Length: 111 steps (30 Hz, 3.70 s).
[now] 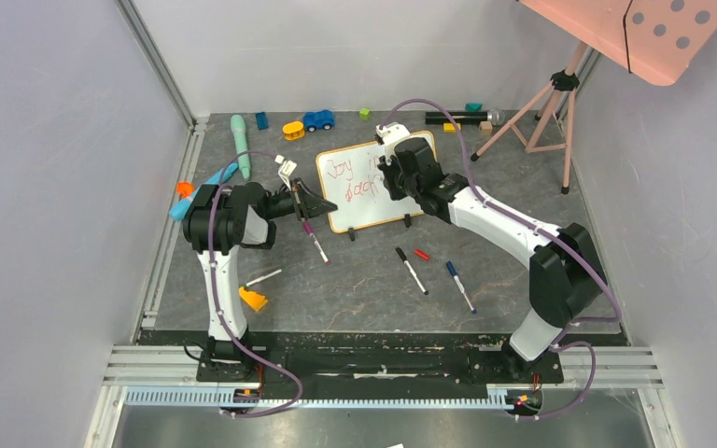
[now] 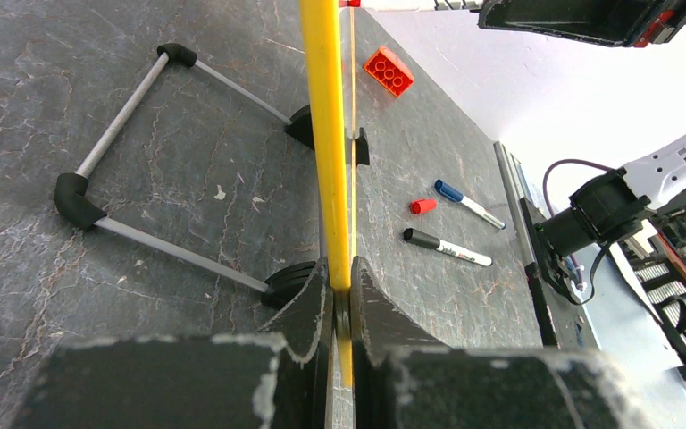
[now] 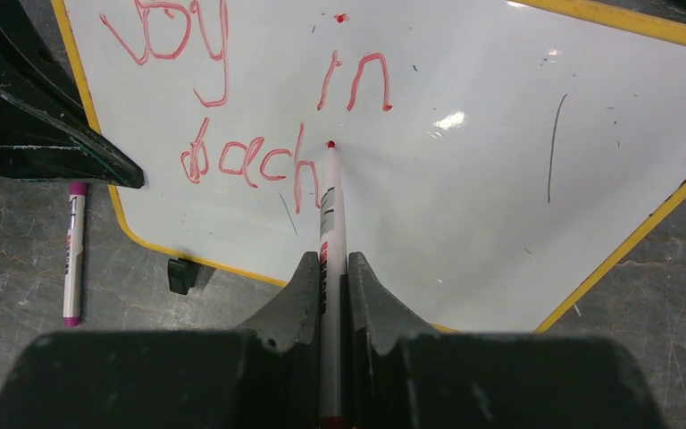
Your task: Write a sentence on the whiteboard
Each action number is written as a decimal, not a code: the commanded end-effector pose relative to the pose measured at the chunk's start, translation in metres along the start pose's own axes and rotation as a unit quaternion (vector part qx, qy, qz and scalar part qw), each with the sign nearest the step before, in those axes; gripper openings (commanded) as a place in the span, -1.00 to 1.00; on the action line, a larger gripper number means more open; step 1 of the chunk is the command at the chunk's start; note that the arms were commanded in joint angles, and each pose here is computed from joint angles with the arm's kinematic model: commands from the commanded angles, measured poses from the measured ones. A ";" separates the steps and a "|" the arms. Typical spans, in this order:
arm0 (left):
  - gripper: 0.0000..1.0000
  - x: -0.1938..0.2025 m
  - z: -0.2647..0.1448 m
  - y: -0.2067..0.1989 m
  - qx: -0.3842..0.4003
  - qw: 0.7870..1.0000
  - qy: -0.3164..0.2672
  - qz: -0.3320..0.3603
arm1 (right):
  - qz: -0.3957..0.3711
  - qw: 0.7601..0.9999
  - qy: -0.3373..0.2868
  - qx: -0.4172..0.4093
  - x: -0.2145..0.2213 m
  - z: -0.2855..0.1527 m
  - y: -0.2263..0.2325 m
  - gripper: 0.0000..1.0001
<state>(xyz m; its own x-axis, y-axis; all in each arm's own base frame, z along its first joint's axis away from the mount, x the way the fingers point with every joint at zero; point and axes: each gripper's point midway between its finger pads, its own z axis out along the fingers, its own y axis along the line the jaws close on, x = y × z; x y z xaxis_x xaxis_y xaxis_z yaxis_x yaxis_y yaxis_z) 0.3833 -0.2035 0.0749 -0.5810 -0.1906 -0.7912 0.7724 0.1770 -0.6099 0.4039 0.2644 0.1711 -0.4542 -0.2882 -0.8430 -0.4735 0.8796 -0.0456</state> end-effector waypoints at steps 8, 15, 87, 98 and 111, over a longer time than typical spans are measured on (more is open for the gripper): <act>-0.95 0.032 -0.001 -0.009 0.046 0.997 0.044 0.034 | 0.000 1.000 -0.019 -0.017 -0.016 0.003 0.006 -1.00; -0.95 0.032 -0.001 -0.009 0.046 0.997 0.044 0.033 | 0.005 0.999 -0.021 0.024 -0.017 -0.001 -0.009 -1.00; -0.96 0.032 -0.001 -0.009 0.046 0.997 0.044 0.032 | -0.004 1.000 0.018 0.006 0.014 0.001 -0.005 -1.00; -0.96 0.032 -0.001 -0.009 0.046 0.997 0.044 0.031 | 0.001 1.000 0.031 0.001 0.034 -0.004 -0.004 -1.00; -0.96 0.031 -0.001 -0.009 0.046 0.997 0.044 0.032 | 0.011 0.999 -0.021 -0.030 -0.013 -0.035 0.003 -1.00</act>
<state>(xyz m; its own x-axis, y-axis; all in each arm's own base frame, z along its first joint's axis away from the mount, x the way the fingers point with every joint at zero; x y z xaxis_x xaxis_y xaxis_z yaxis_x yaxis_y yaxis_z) 0.3836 -0.2034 0.0750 -0.5804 -0.1906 -0.7917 0.7729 0.1770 -0.6093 0.3790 0.2541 0.1523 -0.5070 -0.3108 -0.8039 -0.5000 0.8658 -0.0194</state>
